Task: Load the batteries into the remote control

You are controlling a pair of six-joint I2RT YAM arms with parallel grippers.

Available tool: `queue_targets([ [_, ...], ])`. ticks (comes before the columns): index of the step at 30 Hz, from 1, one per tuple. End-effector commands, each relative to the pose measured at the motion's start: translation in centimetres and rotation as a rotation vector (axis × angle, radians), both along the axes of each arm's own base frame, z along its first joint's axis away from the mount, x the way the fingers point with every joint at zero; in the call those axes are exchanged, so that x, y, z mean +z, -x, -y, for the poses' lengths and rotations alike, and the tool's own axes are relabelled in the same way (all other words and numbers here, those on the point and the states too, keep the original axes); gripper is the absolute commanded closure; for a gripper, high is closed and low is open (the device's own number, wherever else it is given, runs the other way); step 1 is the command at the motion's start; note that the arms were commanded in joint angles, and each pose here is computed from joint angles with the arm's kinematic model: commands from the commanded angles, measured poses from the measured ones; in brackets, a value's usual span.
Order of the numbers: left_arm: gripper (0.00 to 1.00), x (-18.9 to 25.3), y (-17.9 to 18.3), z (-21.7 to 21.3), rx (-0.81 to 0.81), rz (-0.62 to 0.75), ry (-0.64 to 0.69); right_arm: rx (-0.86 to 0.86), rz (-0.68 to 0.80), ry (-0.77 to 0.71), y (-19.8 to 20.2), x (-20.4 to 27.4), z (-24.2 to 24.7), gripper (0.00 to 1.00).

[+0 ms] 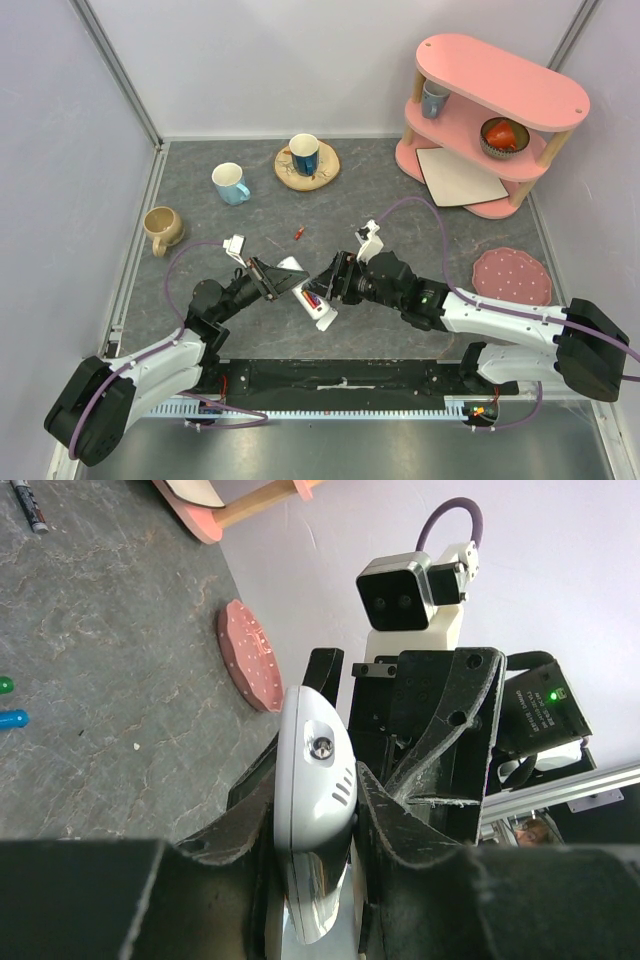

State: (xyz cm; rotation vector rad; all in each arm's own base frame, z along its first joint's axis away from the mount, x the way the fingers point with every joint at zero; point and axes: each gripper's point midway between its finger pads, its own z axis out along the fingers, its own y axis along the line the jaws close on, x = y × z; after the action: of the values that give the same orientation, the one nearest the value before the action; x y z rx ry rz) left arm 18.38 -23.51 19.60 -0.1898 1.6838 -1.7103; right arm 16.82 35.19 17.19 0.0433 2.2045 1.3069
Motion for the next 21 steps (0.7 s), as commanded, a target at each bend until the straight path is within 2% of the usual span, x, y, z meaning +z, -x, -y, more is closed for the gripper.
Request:
queue_targets([
  [1, 0.98, 4.1, -0.1, -0.1, 0.007, 0.105, 0.082, 0.011, -0.006, 0.024, 0.3, -1.2, 0.4, 0.22],
  [21, 0.98, 5.9, -0.4, 0.1, 0.004, 0.137, 0.104, 0.036, -0.029, 0.008, 1.1, -1.8, 0.6, 0.24],
])
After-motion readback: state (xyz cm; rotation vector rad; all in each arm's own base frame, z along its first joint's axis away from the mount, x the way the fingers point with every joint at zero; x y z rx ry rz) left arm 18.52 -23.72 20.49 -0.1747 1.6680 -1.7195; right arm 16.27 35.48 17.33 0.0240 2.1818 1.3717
